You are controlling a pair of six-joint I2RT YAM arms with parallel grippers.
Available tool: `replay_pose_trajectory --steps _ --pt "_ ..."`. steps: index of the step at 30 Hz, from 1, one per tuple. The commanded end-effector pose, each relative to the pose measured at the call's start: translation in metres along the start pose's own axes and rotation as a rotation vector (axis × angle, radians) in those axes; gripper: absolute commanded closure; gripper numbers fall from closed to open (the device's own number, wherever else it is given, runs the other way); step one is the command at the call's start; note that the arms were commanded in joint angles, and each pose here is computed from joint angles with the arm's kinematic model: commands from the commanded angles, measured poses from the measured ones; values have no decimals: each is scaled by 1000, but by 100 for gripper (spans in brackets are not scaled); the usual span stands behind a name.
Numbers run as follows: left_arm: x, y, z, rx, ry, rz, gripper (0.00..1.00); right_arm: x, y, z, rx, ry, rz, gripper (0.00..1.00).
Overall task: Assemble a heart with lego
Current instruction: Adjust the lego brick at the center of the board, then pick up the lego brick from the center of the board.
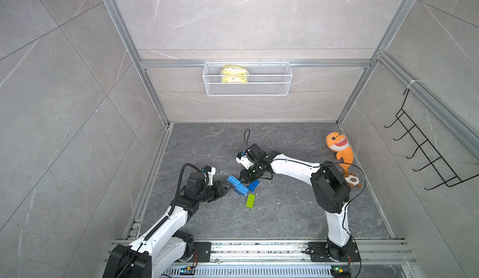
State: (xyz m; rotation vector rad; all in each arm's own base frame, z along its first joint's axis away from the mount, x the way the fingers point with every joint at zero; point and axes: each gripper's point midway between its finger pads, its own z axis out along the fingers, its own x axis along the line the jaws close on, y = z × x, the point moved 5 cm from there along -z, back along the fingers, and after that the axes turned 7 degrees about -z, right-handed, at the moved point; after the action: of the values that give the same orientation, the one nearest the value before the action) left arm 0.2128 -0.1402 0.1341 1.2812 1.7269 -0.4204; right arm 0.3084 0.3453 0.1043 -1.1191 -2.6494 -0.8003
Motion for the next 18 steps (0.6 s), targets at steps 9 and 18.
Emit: replay_pose_trajectory --steps 9,18 --pt "4 17 2 -87 53 -16 51 4 -25 -81 -70 -133 40 56" --pt "24 42 -8 -212 73 -92 49 45 -106 -64 22 -223 162 37"
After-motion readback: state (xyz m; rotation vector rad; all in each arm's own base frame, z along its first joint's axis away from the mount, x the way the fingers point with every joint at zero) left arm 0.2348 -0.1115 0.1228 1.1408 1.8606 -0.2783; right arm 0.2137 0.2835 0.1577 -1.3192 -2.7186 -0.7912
